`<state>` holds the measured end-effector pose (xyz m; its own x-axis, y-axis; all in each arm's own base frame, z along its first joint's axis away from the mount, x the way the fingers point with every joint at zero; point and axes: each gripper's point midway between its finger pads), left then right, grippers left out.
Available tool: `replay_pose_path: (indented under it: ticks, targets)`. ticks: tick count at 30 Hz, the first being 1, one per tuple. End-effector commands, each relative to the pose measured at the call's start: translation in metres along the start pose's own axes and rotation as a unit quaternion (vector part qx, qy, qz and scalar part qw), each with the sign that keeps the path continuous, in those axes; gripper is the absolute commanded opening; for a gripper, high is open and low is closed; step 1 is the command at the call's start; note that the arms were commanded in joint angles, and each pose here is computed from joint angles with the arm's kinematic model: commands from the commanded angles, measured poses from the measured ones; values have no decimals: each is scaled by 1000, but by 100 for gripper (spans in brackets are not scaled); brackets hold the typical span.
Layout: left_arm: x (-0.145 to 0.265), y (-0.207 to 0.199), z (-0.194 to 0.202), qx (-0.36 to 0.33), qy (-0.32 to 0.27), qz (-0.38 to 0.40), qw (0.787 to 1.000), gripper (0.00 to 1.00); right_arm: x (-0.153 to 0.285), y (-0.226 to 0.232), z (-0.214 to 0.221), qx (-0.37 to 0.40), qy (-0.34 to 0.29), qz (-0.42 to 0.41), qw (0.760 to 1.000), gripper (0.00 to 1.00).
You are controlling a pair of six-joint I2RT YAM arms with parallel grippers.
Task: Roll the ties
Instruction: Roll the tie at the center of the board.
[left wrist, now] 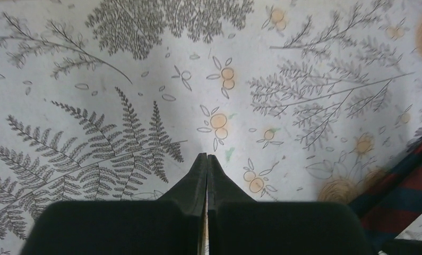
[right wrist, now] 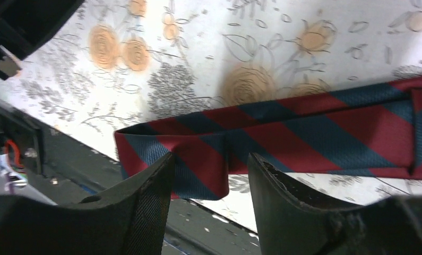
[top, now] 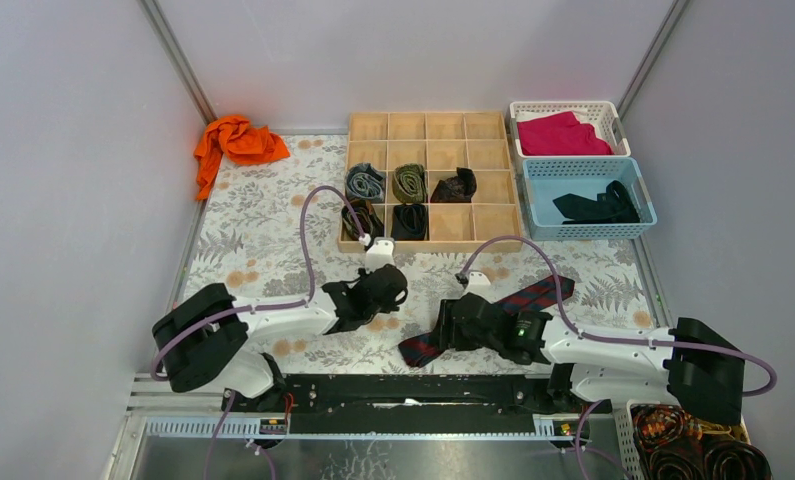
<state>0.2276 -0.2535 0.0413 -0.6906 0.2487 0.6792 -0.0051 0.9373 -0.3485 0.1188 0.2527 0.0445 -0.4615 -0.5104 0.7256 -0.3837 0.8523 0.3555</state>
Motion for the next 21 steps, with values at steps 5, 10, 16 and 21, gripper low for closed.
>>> replay_pose_path:
  ticks: [5,10,16,21]
  targets:
    - [-6,-7,25,15,40,36,998,0,20,-29,-6,41,-11,87,995,46]
    - [-7,-9,40,21,62,57,996,0,47,-18,-14,80,-44,103,990,41]
    - [-14,-11,56,19,87,71,994,0,43,16,21,131,0,69,989,6]
    - [-14,-6,68,19,103,70,992,0,24,31,54,187,29,92,978,0]
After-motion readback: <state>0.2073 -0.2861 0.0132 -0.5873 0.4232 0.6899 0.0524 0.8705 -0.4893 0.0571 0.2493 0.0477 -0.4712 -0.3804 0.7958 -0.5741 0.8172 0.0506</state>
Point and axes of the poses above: each gripper's point midway between its finger pads, its own x axis back along the fingers, its own y axis along the line the jaws close on, z = x × y, and after that the axes turned 13 degrees about x, right-handed
